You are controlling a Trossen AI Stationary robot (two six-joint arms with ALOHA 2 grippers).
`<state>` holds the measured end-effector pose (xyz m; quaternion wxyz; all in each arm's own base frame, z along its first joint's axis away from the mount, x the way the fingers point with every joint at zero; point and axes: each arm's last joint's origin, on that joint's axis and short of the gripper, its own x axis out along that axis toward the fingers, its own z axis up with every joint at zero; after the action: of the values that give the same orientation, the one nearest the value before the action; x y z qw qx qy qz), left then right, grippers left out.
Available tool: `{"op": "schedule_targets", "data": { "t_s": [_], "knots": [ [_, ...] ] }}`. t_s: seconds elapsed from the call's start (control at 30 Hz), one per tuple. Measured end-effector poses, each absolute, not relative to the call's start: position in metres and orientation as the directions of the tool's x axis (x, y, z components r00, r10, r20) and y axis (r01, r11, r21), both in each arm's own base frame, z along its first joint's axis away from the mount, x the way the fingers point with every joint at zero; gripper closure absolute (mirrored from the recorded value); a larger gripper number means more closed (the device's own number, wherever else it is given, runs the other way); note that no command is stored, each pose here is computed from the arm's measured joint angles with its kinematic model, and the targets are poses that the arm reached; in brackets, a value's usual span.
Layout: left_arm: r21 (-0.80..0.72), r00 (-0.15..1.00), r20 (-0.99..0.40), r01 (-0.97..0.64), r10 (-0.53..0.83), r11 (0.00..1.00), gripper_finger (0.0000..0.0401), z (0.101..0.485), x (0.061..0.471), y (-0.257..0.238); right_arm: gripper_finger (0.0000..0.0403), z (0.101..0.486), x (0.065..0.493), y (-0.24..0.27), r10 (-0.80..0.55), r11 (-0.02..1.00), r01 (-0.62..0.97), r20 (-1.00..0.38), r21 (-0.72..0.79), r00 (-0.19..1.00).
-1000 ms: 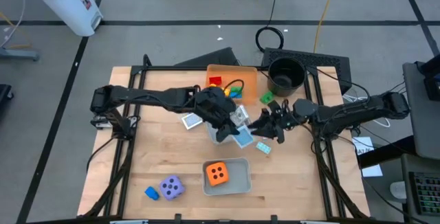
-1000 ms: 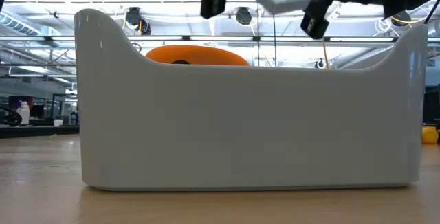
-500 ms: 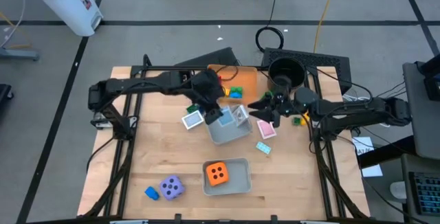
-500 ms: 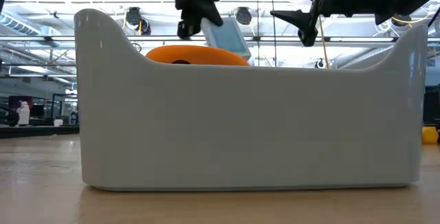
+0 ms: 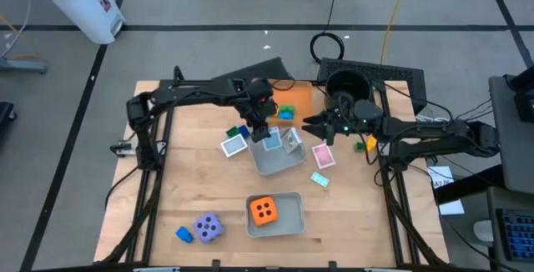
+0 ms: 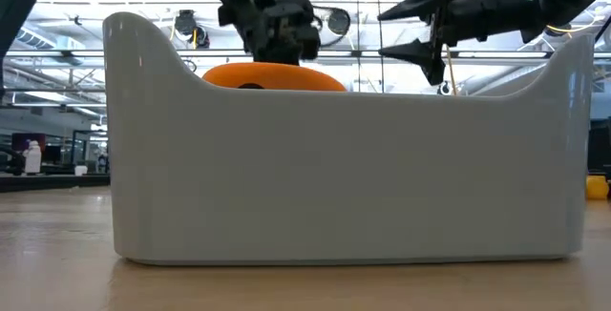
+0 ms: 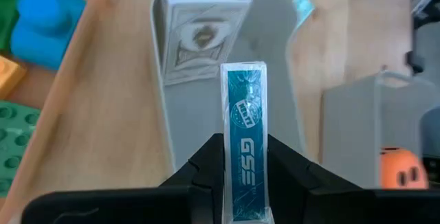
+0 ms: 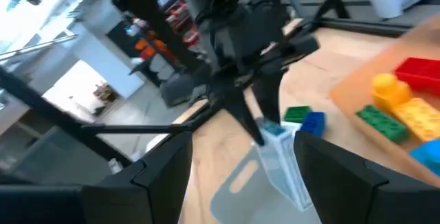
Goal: Pick & Place Toys
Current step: Put the blue deck of cards into the top gray bin
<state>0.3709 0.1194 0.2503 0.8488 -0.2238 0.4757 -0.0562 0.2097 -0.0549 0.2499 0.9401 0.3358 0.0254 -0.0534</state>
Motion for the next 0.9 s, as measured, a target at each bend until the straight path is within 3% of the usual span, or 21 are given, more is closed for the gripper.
{"op": "schedule_targets", "data": {
  "t_s": [0.47, 0.9],
  "knots": [
    [-0.458, 0.492, -0.799, -0.123, -0.346, 0.880, 0.0324, 0.218, 0.384, 0.123, 0.0167, 0.240, 0.208, -0.058, -0.111, 0.787, 0.201, -0.186, 0.584, 0.976],
    [-0.462, 0.542, -0.781, -0.167, -0.310, 0.871, 0.0315, 0.215, 0.394, 0.122, 0.0174, 0.236, 0.205, -0.062, -0.128, 0.786, 0.239, -0.229, 0.570, 0.965]
  ]
}}
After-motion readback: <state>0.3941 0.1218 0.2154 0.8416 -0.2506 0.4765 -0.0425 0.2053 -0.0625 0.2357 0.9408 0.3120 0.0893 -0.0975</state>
